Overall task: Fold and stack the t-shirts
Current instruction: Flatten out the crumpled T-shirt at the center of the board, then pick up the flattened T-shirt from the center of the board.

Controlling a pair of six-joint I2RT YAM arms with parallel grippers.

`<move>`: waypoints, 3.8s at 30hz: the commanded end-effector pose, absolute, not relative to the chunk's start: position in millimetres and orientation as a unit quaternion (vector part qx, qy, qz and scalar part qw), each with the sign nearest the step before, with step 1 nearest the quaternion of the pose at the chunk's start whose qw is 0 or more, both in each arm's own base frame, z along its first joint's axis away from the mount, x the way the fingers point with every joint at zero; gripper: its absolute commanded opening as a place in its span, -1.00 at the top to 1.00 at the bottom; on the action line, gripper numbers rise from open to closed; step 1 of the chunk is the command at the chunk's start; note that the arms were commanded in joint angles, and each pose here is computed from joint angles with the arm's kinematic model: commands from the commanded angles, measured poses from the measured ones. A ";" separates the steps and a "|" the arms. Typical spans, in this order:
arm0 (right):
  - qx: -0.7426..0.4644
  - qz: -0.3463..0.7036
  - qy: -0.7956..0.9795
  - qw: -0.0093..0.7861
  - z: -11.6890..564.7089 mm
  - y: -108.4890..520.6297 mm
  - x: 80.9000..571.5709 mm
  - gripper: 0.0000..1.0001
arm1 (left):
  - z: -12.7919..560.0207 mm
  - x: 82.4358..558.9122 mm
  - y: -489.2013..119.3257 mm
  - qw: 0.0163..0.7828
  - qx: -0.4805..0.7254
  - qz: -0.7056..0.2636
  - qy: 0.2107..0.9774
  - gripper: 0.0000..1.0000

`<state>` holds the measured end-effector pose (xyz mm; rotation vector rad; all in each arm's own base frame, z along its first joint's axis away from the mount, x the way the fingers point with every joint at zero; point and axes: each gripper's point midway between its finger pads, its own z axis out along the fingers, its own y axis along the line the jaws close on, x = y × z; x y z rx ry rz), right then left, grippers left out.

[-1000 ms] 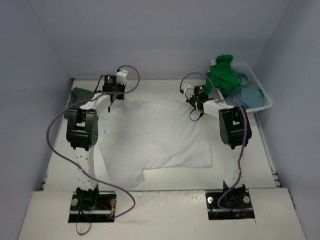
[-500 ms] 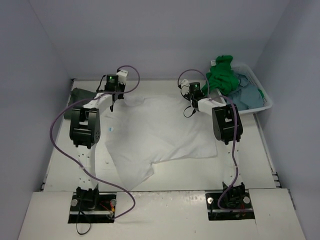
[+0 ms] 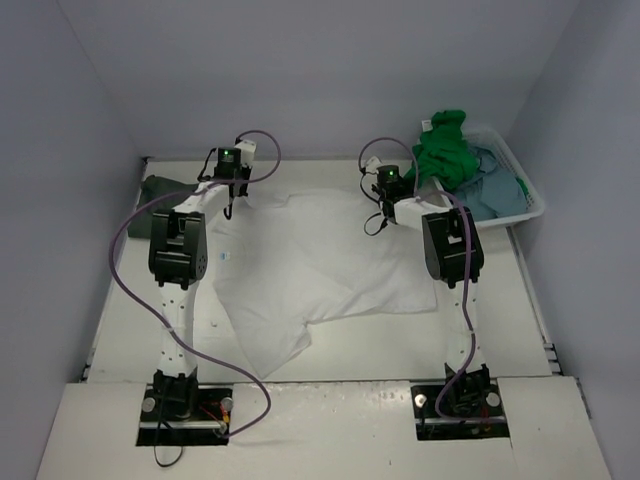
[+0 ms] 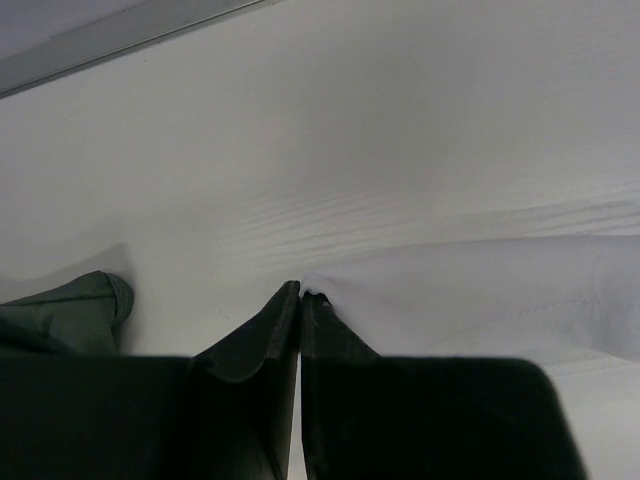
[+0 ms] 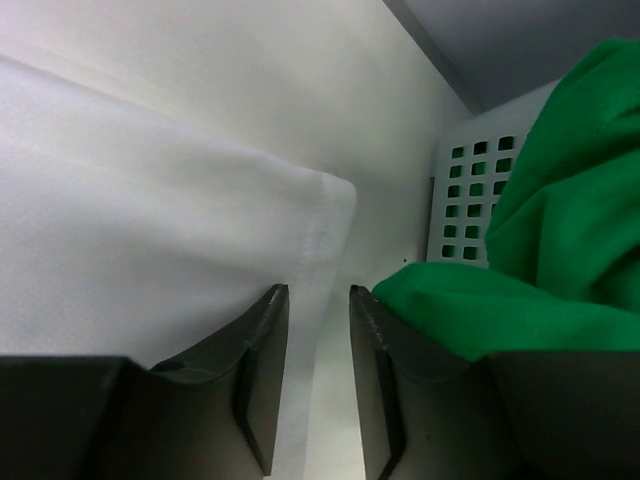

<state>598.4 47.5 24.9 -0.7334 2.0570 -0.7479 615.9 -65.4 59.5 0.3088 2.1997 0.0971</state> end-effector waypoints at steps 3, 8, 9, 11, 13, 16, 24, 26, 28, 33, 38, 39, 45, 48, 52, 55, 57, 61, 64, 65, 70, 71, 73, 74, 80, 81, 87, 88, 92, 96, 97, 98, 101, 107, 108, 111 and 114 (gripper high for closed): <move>-0.309 -0.266 0.809 0.422 40.9 54.9 600.7 0.30 | 118.6 631.9 -67.9 0.498 0.122 0.048 0.857 1.00; -0.331 -0.234 0.812 0.421 29.4 57.3 609.5 0.26 | 115.4 630.5 -72.1 0.497 0.127 0.037 0.857 1.00; -0.335 -0.224 0.809 0.427 30.9 60.5 613.3 0.25 | 115.8 630.6 -72.0 0.497 0.128 0.038 0.857 1.00; -0.346 -0.209 0.808 0.428 34.6 61.1 619.8 0.22 | 117.2 630.6 -70.9 0.497 0.128 0.039 0.857 1.00; -0.357 -0.187 0.804 0.437 41.3 65.0 627.1 0.22 | 117.5 629.6 -71.0 0.496 0.130 0.038 0.858 1.00; -0.358 -0.162 0.808 0.440 49.2 59.8 640.2 0.22 | 117.8 627.9 -72.4 0.494 0.123 0.031 0.860 1.00; -0.356 -0.055 0.831 0.425 87.6 57.3 630.8 0.12 | 138.8 617.1 -82.7 0.477 0.124 -0.005 0.870 0.17; -0.358 -0.053 0.828 0.429 98.7 56.9 628.9 0.12 | 146.3 614.6 -81.7 0.477 0.121 -0.004 0.871 0.04; -0.350 -0.049 0.829 0.433 106.1 51.8 629.9 0.12 | 158.9 612.2 -79.7 0.483 0.119 0.000 0.867 -0.04; -0.357 0.000 0.818 0.451 126.8 56.3 638.3 0.13 | 185.7 601.9 -75.2 0.496 0.112 0.003 0.861 -0.06; -0.355 0.017 0.813 0.460 121.9 53.0 653.9 0.14 | 194.0 594.1 -76.1 0.497 0.104 -0.009 0.862 -0.06; -0.356 0.023 0.807 0.470 126.7 53.9 659.7 0.13 | 196.1 592.5 -76.6 0.497 0.102 -0.012 0.861 -0.06; -0.366 0.052 0.800 0.472 114.7 56.2 665.5 0.10 | 194.4 587.6 -87.2 0.490 0.114 -0.040 0.863 -0.06; -0.375 0.076 0.800 0.462 99.0 64.2 660.7 0.09 | 190.4 585.9 -91.9 0.483 0.120 -0.052 0.866 -0.06; -0.383 0.094 0.798 0.456 85.3 71.6 659.9 0.08 | 179.4 582.2 -93.7 0.474 0.123 -0.056 0.870 -0.06; -0.390 0.096 0.796 0.452 74.8 75.9 661.4 0.07 | 171.6 581.5 -93.6 0.466 0.126 -0.056 0.874 -0.06; -0.392 0.093 0.793 0.457 76.8 77.5 664.8 0.06 | 168.4 581.4 -93.6 0.464 0.126 -0.056 0.875 -0.06; -0.392 0.087 0.796 0.453 65.2 75.4 669.1 0.03 | 161.9 581.9 -95.0 0.461 0.125 -0.058 0.877 -0.06; -0.395 0.085 0.797 0.449 58.1 73.5 669.1 0.02 | 157.0 582.5 -95.4 0.457 0.125 -0.061 0.879 -0.06; -0.395 0.085 0.797 0.449 57.9 73.5 668.9 0.02 | 155.1 582.9 -95.4 0.456 0.125 -0.061 0.879 -0.06; -0.399 0.101 0.802 0.433 43.0 77.3 661.7 0.43 | 151.9 583.0 -96.6 0.453 0.126 -0.061 0.880 -0.06; -0.400 0.102 0.801 0.433 44.5 79.5 660.7 0.54 | 152.6 583.2 -96.9 0.454 0.126 -0.062 0.880 -0.06; -0.398 0.106 0.807 0.424 38.6 79.2 655.2 0.83 | 150.4 583.0 -99.1 0.451 0.129 -0.064 0.881 -0.06; -0.398 0.105 0.806 0.425 44.3 79.0 654.2 0.95 | 150.8 583.5 -99.8 0.452 0.130 -0.063 0.880 -0.06; -0.396 0.099 0.810 0.421 57.8 72.8 644.3 1.00 | 144.7 584.0 -115.5 0.458 0.155 -0.074 0.872 -0.06; -0.396 0.098 0.810 0.422 59.5 72.6 644.2 1.00 | 143.3 583.7 -120.4 0.459 0.162 -0.080 0.870 -0.06; -0.392 0.102 0.814 0.416 59.0 71.6 638.1 1.00 | 109.8 560.9 -163.2 0.437 0.254 -0.097 0.857 0.03; -0.392 0.103 0.815 0.414 57.6 71.9 636.9 1.00 | 107.0 555.1 -177.5 0.437 0.278 -0.094 0.850 0.17; -0.393 0.112 0.819 0.403 47.1 72.9 629.8 1.00 | 95.5 551.7 -197.7 0.451 0.364 -0.023 0.815 0.20; -0.395 0.111 0.822 0.396 41.8 70.9 626.0 1.00 | 93.4 559.6 -198.2 0.456 0.376 -0.001 0.807 0.19; -0.395 0.112 0.822 0.394 40.7 71.1 624.6 1.00 | 93.4 562.2 -196.0 0.458 0.376 0.009 0.805 0.19; -0.398 0.112 0.822 0.393 40.3 71.9 623.5 1.00 | 97.7 568.6 -189.7 0.466 0.372 0.032 0.802 0.18; -0.399 0.111 0.822 0.391 40.6 70.7 621.5 1.00 | 110.7 580.9 -179.2 0.489 0.363 0.074 0.790 0.16; -0.400 0.114 0.821 0.392 42.8 72.5 619.8 1.00 | 136.4 596.9 -164.2 0.518 0.355 0.143 0.765 0.07; -0.399 0.115 0.821 0.391 42.3 71.8 619.5 1.00 | 136.7 598.3 -163.7 0.518 0.357 0.147 0.764 0.07; -0.400 0.117 0.821 0.390 41.8 72.5 617.6 1.00 | 138.1 602.9 -163.0 0.517 0.360 0.153 0.761 0.07; -0.400 0.119 0.821 0.389 41.8 73.0 616.1 1.00 | 133.8 606.9 -164.8 0.512 0.367 0.151 0.762 0.07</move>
